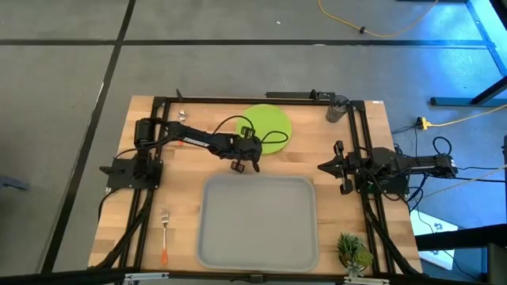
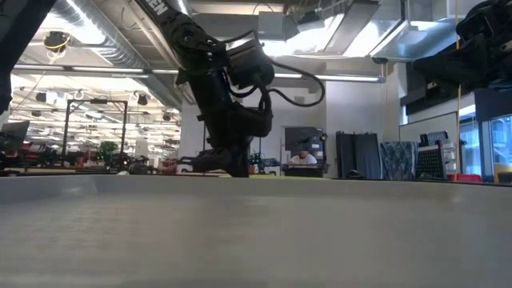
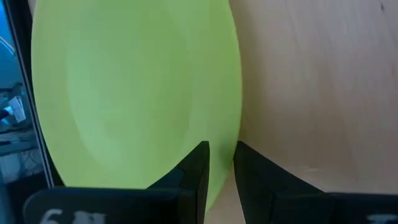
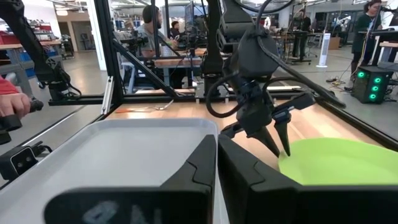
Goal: Pick and place plate/cup/fork/spoon on tray
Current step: Put the green plate on the gray serving tray
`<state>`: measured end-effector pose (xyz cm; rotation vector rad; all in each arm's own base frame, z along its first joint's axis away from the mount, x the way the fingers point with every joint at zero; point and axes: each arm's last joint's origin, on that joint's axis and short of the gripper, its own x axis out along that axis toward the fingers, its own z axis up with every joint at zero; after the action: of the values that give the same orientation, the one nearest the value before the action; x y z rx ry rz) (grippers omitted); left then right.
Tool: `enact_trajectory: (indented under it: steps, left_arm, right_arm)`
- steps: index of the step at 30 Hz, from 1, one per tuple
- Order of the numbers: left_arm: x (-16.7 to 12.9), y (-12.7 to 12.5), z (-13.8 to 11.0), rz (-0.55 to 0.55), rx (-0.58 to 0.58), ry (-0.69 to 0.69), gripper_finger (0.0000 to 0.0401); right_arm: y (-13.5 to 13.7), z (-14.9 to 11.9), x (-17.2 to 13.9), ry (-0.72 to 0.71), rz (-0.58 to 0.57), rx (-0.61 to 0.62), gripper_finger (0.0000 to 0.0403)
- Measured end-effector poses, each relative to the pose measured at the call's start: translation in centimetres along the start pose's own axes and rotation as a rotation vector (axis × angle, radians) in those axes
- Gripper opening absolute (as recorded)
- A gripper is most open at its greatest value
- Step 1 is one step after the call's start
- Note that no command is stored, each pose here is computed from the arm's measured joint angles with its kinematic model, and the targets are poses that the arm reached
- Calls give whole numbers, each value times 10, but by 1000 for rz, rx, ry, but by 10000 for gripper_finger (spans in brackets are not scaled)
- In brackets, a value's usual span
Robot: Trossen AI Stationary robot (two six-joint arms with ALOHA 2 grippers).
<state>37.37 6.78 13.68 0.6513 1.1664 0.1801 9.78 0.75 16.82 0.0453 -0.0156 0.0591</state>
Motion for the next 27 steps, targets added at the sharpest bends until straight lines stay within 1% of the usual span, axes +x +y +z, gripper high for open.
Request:
enact_trajectory:
  steps: [6, 15, 22, 27]
  left_arm:
    - [1, 3, 1, 13, -12, -21, 66]
    - [10, 11, -7, 18, -39, 9, 66]
    - [11, 13, -9, 19, -25, 13, 66]
    - [12, 14, -9, 22, -24, 9, 50]
  right_arm:
    - [0, 0, 0, 0, 0, 0, 20]
    - [0, 0, 0, 0, 0, 0, 20]
    - [0, 0, 0, 0, 0, 0, 20]
    - [0, 0, 0, 0, 0, 0, 20]
